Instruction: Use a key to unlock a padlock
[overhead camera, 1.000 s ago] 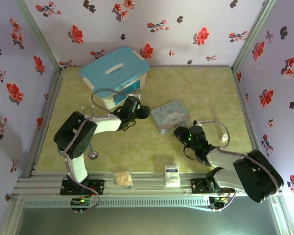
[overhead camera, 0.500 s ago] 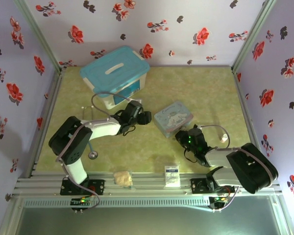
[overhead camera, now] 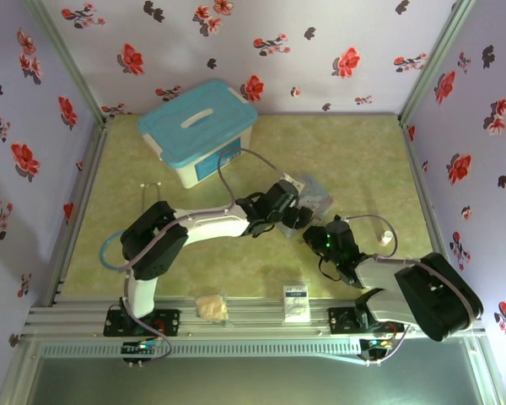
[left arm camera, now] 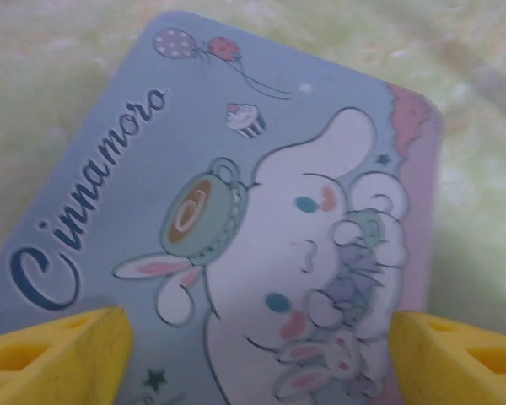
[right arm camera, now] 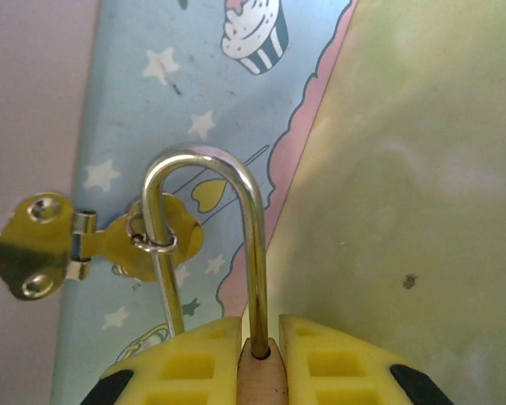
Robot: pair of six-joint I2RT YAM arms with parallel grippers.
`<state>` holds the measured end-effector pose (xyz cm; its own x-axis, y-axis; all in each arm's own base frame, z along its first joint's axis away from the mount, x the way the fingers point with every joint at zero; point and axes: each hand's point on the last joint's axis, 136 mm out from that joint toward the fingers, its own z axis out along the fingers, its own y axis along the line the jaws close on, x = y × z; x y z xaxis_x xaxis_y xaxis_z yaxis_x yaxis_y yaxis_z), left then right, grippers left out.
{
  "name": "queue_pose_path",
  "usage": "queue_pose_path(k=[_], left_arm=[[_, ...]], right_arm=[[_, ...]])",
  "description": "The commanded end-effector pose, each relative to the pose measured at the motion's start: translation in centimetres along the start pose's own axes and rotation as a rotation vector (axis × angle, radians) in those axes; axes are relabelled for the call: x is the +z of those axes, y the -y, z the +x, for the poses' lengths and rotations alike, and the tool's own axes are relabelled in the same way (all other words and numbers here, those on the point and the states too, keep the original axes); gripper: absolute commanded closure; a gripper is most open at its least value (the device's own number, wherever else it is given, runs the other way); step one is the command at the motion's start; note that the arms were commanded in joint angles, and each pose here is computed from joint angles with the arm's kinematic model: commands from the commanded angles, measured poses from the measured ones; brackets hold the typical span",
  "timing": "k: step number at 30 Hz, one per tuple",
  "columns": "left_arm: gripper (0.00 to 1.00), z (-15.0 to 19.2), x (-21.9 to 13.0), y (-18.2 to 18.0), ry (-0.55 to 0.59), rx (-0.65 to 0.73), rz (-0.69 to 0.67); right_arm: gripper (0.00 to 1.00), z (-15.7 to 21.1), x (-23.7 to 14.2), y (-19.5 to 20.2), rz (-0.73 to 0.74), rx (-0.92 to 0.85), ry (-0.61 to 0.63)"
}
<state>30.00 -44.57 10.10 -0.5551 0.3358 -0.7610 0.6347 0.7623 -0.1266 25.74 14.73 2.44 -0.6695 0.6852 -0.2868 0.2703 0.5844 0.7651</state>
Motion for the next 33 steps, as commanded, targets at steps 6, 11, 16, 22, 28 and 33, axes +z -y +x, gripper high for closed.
queue_pose_path(k=[6, 11, 16, 22, 28, 33], left_arm=[[0.25, 9.1, 0.9, -3.2, -0.262, 0.118, -0.164], [0.3, 13.1, 1.3, -4.4, -0.32, 0.14, -0.192], [0.33, 16.0, 1.6, -5.5, -0.374, 0.16, -0.219], [0.34, 17.4, 1.4, -6.1, -0.393, 0.16, -0.23], [0.35, 17.7, 1.5, -6.3, -0.396, 0.166, -0.235], [0.34, 17.3, 1.3, -6.7, -0.393, 0.144, -0.249]], right_arm=[[1.0, -2.8, 0.6, -1.4, -0.161, 0.035, 0.023], [1.0, -5.6, 0.9, -1.9, -0.257, 0.121, 0.047], [1.0, -6.5, 1.4, -1.6, -0.285, 0.137, 0.091], [1.0, -8.8, 0.7, 0.4, -0.241, 0.166, 0.173], [0.97, -9.7, 0.8, 0.1, -0.255, 0.168, 0.185], [0.99, -9.2, 1.4, 0.0, -0.256, 0.169, 0.121]])
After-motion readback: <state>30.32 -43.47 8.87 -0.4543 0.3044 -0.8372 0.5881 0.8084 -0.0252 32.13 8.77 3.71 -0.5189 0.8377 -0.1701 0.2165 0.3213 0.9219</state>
